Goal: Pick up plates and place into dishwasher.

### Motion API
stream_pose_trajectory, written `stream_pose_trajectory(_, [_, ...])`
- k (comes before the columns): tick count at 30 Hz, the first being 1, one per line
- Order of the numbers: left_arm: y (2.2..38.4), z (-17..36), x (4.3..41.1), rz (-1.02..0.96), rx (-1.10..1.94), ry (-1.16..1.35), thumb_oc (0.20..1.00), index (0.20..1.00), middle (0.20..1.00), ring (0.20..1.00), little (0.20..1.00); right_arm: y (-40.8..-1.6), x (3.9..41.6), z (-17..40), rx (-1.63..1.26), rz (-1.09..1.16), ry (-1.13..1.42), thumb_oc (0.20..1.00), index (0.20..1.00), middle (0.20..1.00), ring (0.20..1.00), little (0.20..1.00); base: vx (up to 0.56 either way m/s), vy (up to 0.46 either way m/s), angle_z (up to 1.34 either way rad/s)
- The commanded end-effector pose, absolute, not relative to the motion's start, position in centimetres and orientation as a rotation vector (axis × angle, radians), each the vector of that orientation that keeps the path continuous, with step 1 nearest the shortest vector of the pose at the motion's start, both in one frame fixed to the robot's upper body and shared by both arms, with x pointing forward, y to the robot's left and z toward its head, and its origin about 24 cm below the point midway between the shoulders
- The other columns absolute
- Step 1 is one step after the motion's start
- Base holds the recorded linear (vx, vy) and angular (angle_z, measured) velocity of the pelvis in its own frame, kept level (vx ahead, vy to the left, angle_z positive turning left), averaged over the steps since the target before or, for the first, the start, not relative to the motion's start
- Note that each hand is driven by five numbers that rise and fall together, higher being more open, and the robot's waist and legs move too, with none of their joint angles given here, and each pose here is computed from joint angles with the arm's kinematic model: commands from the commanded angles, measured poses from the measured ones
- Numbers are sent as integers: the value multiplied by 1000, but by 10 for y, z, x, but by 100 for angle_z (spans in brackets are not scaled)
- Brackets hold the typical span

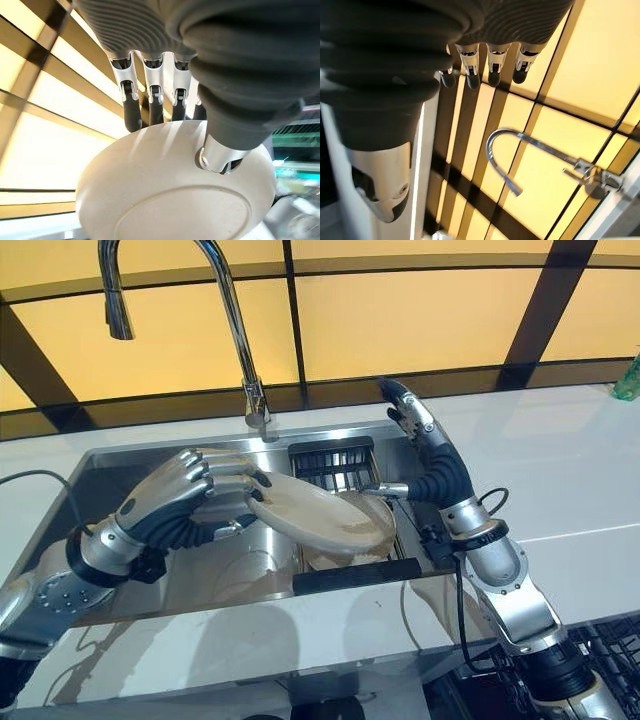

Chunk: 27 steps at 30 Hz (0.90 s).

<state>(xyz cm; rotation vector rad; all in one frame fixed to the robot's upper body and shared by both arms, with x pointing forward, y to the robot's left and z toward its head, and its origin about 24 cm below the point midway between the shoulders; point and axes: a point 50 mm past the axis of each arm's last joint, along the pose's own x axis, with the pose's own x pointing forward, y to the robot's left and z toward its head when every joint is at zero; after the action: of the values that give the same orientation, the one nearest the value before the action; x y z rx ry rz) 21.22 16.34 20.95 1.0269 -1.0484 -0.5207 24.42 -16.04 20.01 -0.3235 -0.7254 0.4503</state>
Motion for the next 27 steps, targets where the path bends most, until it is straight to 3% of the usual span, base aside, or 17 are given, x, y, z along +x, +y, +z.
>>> stream_pose_trajectory(1, [157, 233, 214, -501, 865, -1128, 200, 200, 200, 200, 200, -139, 232, 227, -390, 630, -856, 1000, 1000, 1000, 1000, 1000, 0, 0, 0])
stream_pose_trajectory(7, [159, 235, 215, -483, 886, -1125, 200, 200, 200, 200, 200, -134, 227, 229, -483, 716, -864, 1000, 1000, 1000, 1000, 1000, 0, 0, 0])
stream_pose_trajectory(12, [169, 234, 215, -440, 907, -1114, 200, 200, 200, 200, 200, -153, 232, 238, -527, 573, -886, 1000, 1000, 1000, 1000, 1000, 0, 0, 0])
stream_pose_trajectory(21, [194, 224, 219, -332, 967, -1013, 200, 200, 200, 200, 200, -208, 234, 256, -531, 113, -1000, 1000, 1000, 1000, 1000, 1000, -16, -16, -3])
stream_pose_trajectory(27, [201, 218, 224, -318, 978, -973, 200, 200, 200, 200, 200, -244, 236, 262, -386, -252, -1079, 1000, 1000, 1000, 1000, 1000, -4, -4, -2])
